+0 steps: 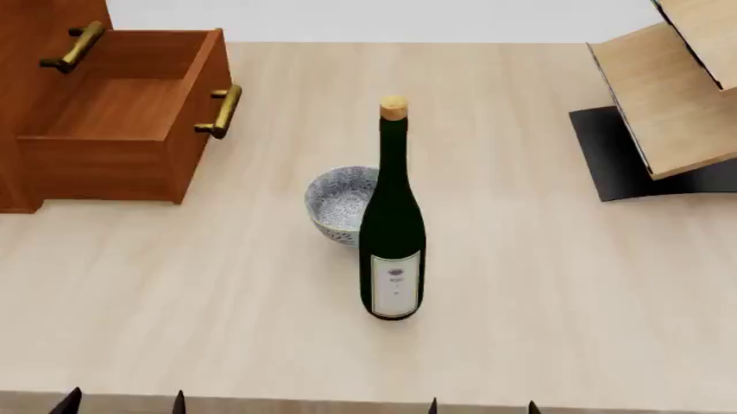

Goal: Close the bottom drawer of the cabinet and open the top drawer.

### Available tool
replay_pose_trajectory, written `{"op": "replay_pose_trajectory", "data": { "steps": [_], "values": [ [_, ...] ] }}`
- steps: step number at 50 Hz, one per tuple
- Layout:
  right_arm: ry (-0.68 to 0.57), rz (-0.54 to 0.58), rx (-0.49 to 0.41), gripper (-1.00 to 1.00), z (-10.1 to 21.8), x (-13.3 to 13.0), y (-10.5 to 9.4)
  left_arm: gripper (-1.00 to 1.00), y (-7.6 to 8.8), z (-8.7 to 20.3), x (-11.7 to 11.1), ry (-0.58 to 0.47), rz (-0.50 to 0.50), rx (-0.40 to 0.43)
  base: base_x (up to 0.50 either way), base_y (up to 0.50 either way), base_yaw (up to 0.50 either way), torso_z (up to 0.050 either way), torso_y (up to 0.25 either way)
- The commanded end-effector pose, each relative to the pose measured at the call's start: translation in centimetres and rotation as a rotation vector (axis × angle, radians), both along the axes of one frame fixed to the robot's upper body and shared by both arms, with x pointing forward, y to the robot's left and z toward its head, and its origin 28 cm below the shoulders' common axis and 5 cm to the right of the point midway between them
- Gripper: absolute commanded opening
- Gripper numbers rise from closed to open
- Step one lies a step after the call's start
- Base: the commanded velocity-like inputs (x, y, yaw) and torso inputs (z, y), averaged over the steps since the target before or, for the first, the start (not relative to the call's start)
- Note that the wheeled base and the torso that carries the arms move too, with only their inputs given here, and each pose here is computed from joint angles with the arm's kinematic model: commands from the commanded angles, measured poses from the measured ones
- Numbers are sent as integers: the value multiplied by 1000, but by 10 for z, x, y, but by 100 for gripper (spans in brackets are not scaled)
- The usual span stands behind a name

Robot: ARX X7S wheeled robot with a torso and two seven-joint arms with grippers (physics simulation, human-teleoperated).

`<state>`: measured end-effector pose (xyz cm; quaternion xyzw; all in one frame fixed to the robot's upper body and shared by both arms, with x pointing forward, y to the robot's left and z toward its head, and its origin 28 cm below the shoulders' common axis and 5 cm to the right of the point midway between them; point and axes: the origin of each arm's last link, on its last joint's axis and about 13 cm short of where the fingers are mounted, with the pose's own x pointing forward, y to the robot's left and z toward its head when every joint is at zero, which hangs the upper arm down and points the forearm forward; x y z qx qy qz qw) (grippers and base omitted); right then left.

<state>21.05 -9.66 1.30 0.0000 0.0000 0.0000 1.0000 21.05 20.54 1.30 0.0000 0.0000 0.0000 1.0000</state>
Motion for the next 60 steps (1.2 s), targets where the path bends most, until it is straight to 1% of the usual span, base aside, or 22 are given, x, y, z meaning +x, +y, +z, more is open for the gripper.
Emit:
{"op": "replay_pose_trajectory", "data": {
  "steps": [1, 11, 13, 14, 16, 20, 25, 34, 41, 43, 46, 48, 50, 52, 57, 59, 60],
  "values": [
    [0, 0, 0, 100, 0, 0, 0, 100, 0, 0, 0, 0, 0, 0, 0, 0, 0, 0, 0],
    [5, 10, -1, 100, -1, 1, 3, 100, 0, 4, 1, -21, -16, -7, 0, 0, 0, 0, 0],
    [6, 12, -2, 100, 0, 2, 4, 100, 0, 7, 0, -26, -30, -17, 0, 0, 0, 0, 0],
    [5, 12, -3, 100, 0, 2, 4, 100, 0, 9, -1, -48, -40, -62, 0, 0, 0, 0, 0],
    [6, 10, -3, 100, 0, 2, 4, 100, 0, 11, -1, -41, -48, -19, 0, 0, 0, 50, 0],
    [8, 6, -3, 100, 1, 2, 4, 100, 0, 19, 0, -59, -31, -23, 0, 0, 0, 50, 0],
    [6, 8, -6, 100, 3, 3, 4, 100, 0, 28, 1, -90, -30, -3, 0, 0, 0, 50, 0],
    [1, 12, -2, 100, 6, 2, 4, 100, 0, 32, 2, -97, -23, -14, 0, 0, 0, 50, 0],
    [-10, 0, -4, 100, 11, 2, 2, 100, 1, 37, 4, -113, -18, -6, 0, 0, 0, 50, 0],
    [-15, -9, -8, 100, 14, 3, 0, 100, 2, 41, 6, -121, -18, -6, 0, 0, 0, 50, 0],
    [-29, -20, -20, 100, 20, 4, -3, 100, 3, 44, 10, -139, -28, 19, 0, 0, 0, 50, 0],
    [-38, -25, -19, 100, 25, 5, -6, 100, 4, 49, 13, -144, -28, 6, 0, 0, 0, 50, 0],
    [-45, -36, -23, 100, 29, 6, -8, 100, 6, 53, 16, -163, -29, 21, 0, 0, 0, 50, 0],
    [-58, -43, -25, 100, 34, 7, -11, 100, 7, 59, 20, -171, -28, 12, 0, 0, 0, 50, 0],
    [-80, -49, -37, 100, 47, 11, -16, 100, 10, 74, 28, -215, -34, 27, 0, 0, 0, 50, 0],
    [-84, -51, -43, 100, 51, 13, -18, 100, 11, 79, 31, -214, -35, 22, 0, 0, 0, 50, 0],
    [-93, -52, -48, 100, 55, 14, -19, 100, 12, 86, 34, -227, -33, 13, 0, 0, 0, 50, 0]
  ]
}}
